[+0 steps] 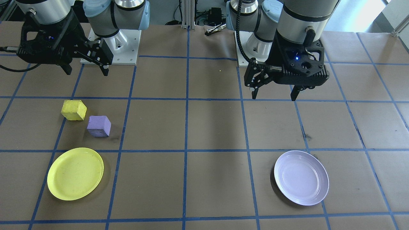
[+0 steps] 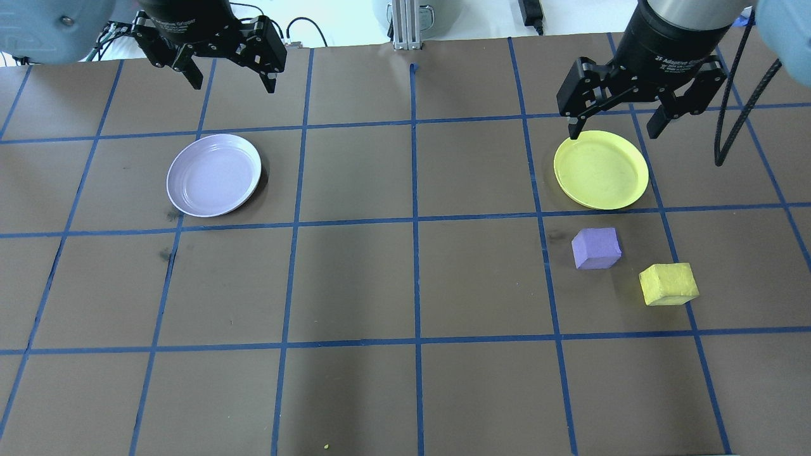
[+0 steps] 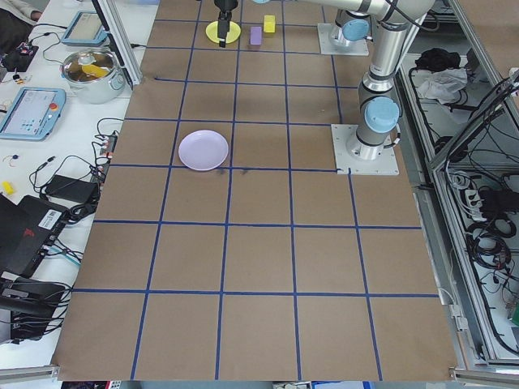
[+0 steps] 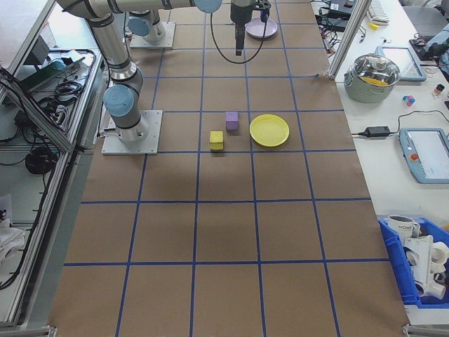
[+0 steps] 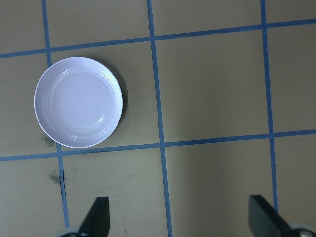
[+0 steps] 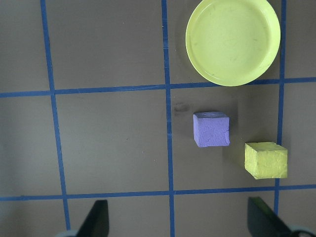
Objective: Sort blocks by color into plates
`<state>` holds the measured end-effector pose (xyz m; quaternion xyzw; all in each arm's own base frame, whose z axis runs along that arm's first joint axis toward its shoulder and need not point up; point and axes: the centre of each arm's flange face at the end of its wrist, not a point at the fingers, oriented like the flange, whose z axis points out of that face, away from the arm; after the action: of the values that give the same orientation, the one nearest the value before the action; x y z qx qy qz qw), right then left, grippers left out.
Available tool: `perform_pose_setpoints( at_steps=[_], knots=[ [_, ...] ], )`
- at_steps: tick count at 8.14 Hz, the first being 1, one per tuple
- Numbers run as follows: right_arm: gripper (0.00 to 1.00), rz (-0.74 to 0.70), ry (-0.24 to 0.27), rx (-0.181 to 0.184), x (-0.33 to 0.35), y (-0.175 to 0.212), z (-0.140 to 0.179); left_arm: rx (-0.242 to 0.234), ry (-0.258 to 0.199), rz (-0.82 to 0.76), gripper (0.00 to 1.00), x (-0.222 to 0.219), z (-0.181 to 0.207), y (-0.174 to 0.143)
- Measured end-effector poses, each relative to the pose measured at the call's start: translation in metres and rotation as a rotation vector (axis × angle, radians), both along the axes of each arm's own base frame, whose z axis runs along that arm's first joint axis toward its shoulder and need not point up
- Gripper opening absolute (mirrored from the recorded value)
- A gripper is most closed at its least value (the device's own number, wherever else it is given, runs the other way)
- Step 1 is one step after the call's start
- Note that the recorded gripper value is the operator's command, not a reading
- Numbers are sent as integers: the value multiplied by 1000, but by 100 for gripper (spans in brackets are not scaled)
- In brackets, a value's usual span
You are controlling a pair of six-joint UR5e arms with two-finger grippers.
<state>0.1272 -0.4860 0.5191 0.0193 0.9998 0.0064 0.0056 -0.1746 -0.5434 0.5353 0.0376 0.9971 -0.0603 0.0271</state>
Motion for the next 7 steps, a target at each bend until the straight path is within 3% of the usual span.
perform_pose_setpoints(
  at_steps=[7],
  knots=[
    [100, 50, 5, 6, -4, -7, -9, -9, 1, 0, 100, 0, 0, 5]
  ],
)
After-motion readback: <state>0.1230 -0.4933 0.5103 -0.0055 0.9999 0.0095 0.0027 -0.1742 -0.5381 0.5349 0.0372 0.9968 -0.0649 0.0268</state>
